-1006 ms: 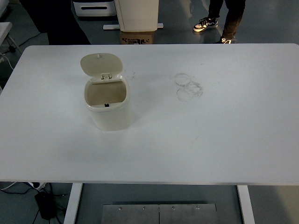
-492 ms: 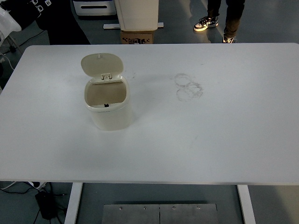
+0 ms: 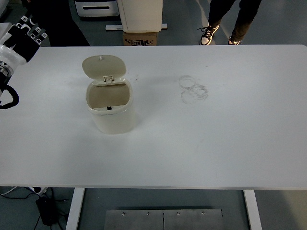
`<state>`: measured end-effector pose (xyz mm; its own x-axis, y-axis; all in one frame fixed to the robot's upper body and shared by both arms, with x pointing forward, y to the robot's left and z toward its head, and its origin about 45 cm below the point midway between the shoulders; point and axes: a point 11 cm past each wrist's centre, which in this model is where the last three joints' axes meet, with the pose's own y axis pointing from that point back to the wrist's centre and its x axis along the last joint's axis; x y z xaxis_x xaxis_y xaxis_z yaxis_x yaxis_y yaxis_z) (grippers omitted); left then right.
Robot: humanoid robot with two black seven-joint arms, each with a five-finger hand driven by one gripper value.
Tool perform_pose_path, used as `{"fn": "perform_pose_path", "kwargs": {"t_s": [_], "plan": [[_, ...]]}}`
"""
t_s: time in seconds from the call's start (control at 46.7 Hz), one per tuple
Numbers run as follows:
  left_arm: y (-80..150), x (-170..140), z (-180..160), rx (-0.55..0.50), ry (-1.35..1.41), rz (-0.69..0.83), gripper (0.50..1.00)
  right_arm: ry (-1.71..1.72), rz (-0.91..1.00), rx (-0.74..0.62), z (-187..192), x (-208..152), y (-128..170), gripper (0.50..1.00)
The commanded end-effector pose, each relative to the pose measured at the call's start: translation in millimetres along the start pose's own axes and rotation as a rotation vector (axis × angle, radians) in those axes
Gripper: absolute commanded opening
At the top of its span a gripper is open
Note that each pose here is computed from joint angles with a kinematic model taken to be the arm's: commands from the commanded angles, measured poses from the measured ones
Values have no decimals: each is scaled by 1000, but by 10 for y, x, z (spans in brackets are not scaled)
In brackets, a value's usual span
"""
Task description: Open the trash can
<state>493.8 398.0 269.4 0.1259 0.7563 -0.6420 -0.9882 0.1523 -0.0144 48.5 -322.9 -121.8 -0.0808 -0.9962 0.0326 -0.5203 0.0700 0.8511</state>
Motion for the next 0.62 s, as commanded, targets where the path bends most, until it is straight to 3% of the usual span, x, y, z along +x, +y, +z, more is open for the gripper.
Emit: {"fn": "perform_pose_path", "kwargs": {"t_s": [0.0, 0.171, 0.599], "plan": [[28, 85, -194, 17, 26, 29, 1000, 2, 0, 0, 0, 1, 0, 991], [48, 136, -481, 28, 99, 59, 1000, -1, 2, -1, 8, 3, 4, 991], [57, 162, -484, 10, 111, 71, 1000, -5, 7, 8, -11, 9, -1, 991]]}}
